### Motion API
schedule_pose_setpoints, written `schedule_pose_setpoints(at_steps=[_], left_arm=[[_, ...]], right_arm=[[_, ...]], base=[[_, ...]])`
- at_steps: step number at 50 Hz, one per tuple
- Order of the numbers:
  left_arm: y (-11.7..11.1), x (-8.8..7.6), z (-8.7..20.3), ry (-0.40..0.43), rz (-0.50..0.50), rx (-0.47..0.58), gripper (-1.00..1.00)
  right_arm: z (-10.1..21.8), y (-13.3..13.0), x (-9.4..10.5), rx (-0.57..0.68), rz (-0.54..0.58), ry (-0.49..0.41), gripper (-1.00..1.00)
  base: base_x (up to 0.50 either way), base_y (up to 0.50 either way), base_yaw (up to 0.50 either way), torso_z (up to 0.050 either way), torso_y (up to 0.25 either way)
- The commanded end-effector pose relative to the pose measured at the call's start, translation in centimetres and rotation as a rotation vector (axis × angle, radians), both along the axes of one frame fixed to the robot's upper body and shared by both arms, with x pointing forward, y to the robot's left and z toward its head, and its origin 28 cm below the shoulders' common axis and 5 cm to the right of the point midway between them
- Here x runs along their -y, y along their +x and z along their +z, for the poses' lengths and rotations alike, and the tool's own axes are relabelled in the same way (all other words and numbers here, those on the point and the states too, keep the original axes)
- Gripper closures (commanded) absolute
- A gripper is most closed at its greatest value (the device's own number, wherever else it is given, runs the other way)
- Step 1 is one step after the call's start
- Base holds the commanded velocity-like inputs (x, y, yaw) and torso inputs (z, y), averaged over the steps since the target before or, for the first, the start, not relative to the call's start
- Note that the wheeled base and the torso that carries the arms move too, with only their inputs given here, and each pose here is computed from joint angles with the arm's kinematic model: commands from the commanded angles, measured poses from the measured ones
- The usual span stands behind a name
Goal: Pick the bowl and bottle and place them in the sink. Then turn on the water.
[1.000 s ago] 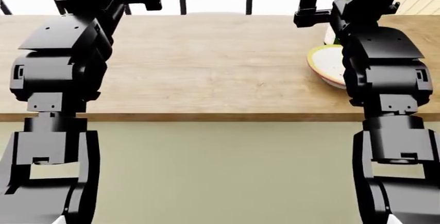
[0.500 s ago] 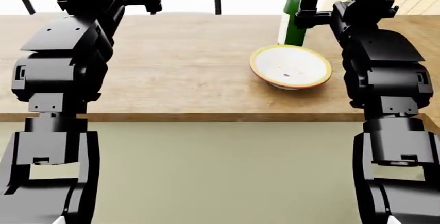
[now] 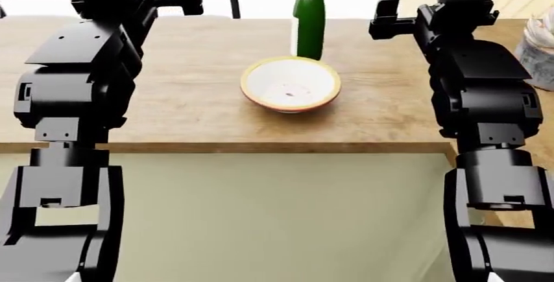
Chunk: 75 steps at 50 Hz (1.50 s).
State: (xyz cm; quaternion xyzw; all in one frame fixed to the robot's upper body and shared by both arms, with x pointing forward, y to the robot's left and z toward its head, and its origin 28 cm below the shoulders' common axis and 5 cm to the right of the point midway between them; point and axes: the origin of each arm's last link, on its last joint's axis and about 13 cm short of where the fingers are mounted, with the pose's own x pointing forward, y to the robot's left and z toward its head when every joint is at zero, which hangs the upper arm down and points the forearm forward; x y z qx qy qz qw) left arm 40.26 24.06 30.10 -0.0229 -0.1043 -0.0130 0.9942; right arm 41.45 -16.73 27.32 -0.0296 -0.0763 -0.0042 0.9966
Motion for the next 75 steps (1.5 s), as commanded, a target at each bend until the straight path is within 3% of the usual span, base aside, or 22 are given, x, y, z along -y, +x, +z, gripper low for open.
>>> schedule_pose_setpoints(at_steps=[1,15,75], left_arm=[[0.04,-0.03,-0.07,0.002,0.002,-0.001,-1.0],[0.03,-0.09,-0.06,0.004,0.005,0.0,-1.0],[-0.11,-0.35,0.41,-0.001,0.016,0.01,-1.0]], right_arm=[[-0.12,0.02,-0.02,-0.003,0.002,0.0,-1.0],[-0.1,0.04,-0.08,-0.006,0.003,-0.011,-1.0],[-0.23,0.06,-0.62,-0.016,0.052,-0.027,-1.0]], base=[[0.0,-0.5,0.0,0.0,0.0],[0.0,-0.48,0.0,0.0,0.0],[0.33,0.0,0.0,0.0,0.0]])
